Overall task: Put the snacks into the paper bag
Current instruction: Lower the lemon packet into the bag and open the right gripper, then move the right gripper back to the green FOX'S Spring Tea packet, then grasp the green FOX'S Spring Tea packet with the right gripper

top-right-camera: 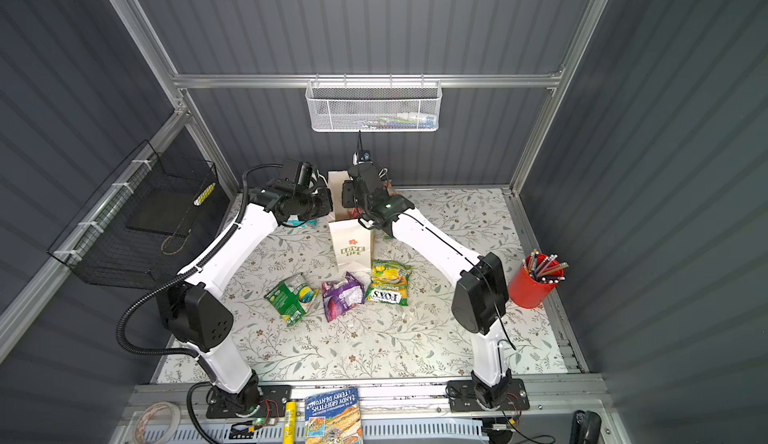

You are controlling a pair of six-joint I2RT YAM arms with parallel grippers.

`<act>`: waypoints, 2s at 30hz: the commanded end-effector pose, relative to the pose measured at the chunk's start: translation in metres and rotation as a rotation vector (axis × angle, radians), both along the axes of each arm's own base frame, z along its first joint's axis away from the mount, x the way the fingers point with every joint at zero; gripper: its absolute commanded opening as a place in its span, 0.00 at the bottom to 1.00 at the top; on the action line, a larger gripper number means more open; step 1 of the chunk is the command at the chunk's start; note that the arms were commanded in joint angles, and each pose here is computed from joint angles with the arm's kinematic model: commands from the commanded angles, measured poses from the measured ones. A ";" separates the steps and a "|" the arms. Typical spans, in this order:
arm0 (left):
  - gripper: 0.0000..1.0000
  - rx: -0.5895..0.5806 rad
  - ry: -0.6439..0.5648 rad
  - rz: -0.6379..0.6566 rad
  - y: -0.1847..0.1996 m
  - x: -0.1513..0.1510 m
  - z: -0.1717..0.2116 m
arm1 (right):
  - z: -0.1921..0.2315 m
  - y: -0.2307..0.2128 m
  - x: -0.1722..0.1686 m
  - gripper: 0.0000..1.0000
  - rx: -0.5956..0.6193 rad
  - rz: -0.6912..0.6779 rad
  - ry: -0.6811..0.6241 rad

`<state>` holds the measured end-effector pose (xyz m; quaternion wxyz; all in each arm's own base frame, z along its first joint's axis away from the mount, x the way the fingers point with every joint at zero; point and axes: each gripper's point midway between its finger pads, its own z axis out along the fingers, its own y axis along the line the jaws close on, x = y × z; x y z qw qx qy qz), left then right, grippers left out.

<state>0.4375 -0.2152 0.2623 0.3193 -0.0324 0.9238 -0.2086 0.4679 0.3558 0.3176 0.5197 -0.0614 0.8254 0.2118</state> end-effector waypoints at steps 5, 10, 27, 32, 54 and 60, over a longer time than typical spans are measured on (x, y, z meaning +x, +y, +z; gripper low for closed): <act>0.00 0.028 0.018 -0.002 0.004 -0.003 -0.006 | 0.060 0.001 -0.033 0.49 0.058 0.077 -0.079; 0.00 0.034 0.024 -0.002 0.004 -0.002 -0.010 | 0.089 -0.005 -0.063 0.66 0.064 0.135 -0.100; 0.00 0.043 0.033 -0.010 0.003 -0.001 -0.014 | 0.057 -0.100 -0.147 0.99 0.022 0.073 -0.056; 0.00 0.046 0.033 -0.009 0.003 0.000 -0.014 | 0.034 -0.127 -0.167 0.99 0.014 0.041 -0.046; 0.00 0.040 0.046 -0.017 0.000 0.001 -0.021 | -0.186 -0.179 -0.169 0.99 0.048 -0.153 0.364; 0.00 0.036 0.050 -0.023 -0.001 0.000 -0.022 | -0.223 -0.163 -0.159 0.97 0.087 -0.163 0.466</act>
